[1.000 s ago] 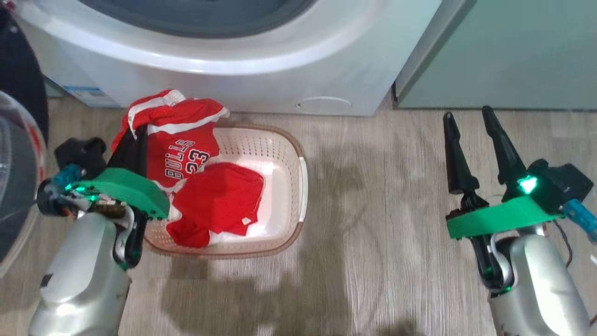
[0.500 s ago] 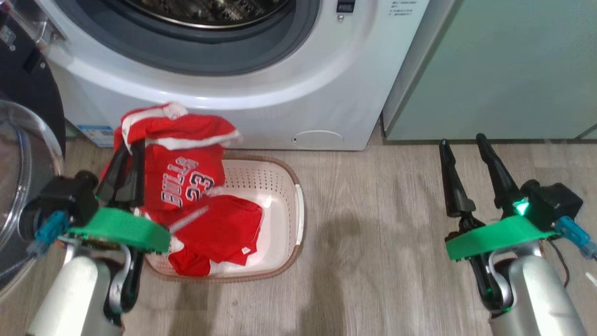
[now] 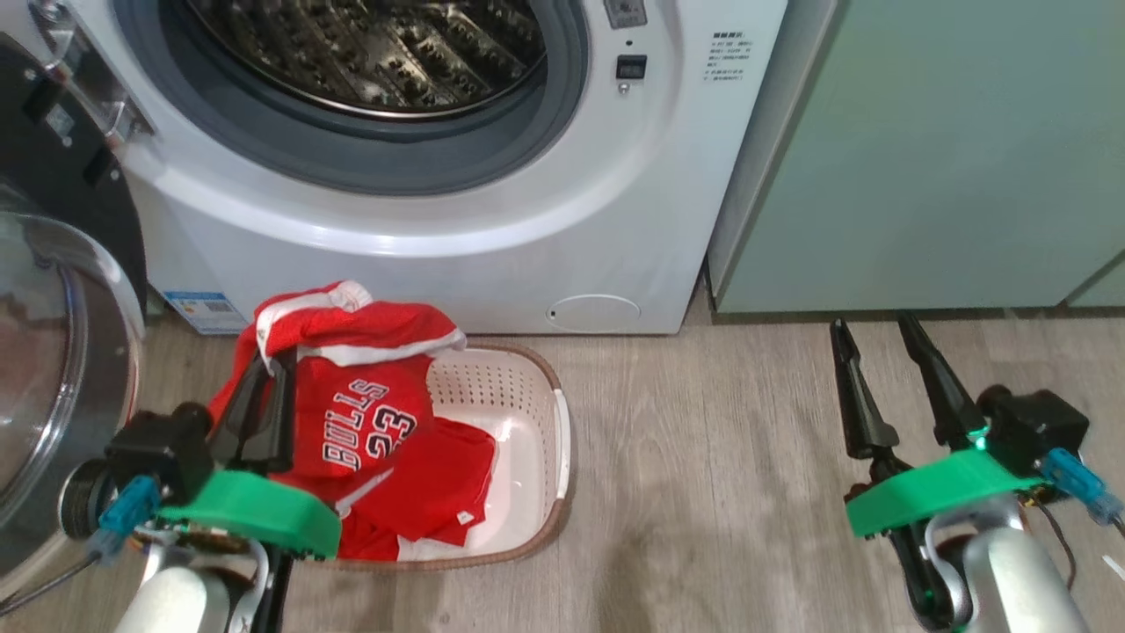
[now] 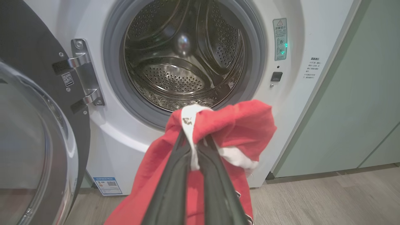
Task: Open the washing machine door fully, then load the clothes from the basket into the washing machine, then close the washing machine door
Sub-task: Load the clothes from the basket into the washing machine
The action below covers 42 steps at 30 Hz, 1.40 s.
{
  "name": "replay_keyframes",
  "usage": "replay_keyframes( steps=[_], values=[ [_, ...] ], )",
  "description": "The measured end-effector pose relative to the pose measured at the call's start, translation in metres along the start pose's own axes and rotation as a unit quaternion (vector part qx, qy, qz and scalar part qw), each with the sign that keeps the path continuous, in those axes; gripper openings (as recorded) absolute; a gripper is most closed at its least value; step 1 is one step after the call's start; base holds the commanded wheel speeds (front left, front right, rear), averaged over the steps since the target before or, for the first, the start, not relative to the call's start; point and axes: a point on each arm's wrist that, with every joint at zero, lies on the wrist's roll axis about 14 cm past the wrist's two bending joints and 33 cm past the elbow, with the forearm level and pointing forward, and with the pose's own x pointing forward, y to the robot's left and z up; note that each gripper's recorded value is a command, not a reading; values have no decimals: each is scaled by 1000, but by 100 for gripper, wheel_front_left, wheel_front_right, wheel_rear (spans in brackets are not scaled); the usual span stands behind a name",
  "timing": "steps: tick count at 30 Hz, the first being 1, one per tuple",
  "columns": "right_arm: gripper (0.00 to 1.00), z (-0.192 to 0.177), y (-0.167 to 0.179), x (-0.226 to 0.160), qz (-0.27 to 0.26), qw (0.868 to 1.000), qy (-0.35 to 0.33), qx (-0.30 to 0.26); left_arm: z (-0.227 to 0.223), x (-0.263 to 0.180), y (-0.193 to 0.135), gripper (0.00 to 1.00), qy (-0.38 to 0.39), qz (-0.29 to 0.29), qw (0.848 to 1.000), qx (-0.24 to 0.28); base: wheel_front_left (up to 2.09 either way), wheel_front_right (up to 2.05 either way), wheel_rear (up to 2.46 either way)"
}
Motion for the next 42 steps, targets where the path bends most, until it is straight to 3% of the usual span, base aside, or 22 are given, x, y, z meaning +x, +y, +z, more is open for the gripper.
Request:
replay_keyframes(
  steps=[42],
  values=[
    [100,2,-5,-9,-9,1000,2,0,-8,-7,8,0,13,24,1000,3,0,0,0]
  ],
)
